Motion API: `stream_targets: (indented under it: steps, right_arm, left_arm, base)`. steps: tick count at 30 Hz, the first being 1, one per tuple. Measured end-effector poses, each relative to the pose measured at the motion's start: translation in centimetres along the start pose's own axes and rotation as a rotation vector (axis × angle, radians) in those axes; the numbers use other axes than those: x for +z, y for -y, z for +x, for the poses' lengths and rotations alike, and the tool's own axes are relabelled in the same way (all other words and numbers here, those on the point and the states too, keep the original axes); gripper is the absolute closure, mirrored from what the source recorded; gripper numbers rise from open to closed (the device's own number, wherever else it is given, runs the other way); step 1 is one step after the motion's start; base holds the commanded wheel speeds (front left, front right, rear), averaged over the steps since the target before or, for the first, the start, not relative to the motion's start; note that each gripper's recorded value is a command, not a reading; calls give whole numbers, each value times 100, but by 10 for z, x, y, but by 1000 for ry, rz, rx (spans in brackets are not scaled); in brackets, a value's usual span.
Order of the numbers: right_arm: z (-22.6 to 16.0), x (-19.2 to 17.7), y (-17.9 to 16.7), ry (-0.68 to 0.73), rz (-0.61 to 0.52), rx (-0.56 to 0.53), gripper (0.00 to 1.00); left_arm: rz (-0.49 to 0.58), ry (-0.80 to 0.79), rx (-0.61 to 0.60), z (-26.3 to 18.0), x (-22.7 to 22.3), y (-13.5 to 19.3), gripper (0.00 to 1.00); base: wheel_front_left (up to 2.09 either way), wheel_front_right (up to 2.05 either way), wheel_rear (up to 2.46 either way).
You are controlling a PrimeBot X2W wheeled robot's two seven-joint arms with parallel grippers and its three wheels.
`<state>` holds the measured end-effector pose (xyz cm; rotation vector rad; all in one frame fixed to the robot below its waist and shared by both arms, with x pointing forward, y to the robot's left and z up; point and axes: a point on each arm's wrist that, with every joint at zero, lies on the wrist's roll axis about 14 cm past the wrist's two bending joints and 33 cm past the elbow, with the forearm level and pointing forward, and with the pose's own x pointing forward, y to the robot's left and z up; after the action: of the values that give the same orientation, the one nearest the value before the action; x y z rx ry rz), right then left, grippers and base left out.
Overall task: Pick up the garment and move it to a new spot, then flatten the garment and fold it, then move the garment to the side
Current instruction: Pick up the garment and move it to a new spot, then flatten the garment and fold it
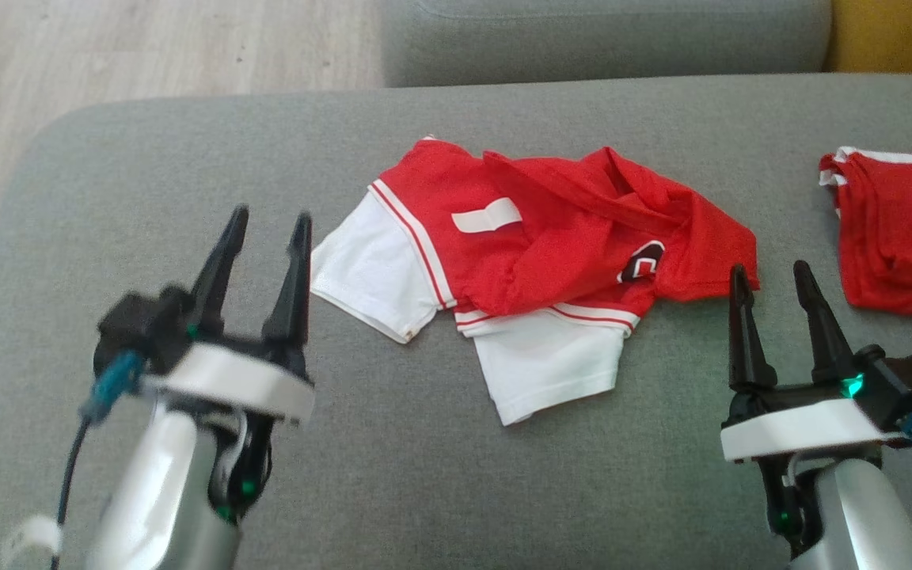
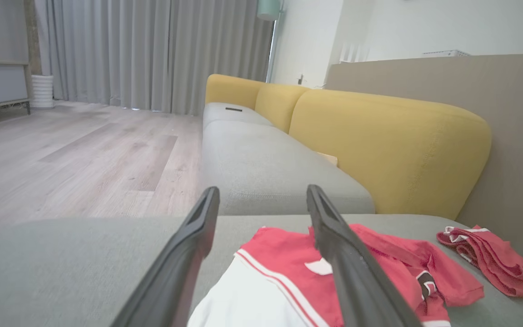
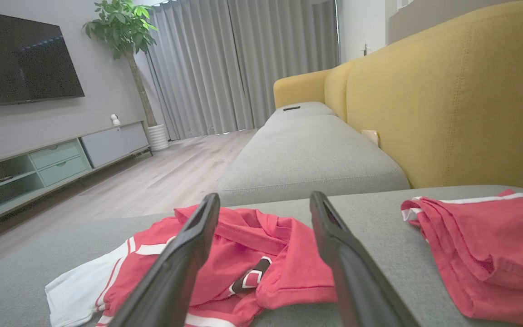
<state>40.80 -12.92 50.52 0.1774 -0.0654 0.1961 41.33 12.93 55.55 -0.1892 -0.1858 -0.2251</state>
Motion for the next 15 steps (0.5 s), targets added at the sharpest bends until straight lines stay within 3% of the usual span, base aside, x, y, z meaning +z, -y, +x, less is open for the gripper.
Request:
stream_targets:
  steps: [8, 15]
  right_arm:
    - [-5, -2, -7, -6, 1, 17, 0]
    - [-8, -4, -8, -16, 2, 18, 0]
  left_arm:
    - [-68, -68, 113, -50, -26, -12, 0]
    - [-83, -59, 132, -56, -25, -16, 0]
  base:
    - [0, 0, 0]
    - [0, 0, 0]
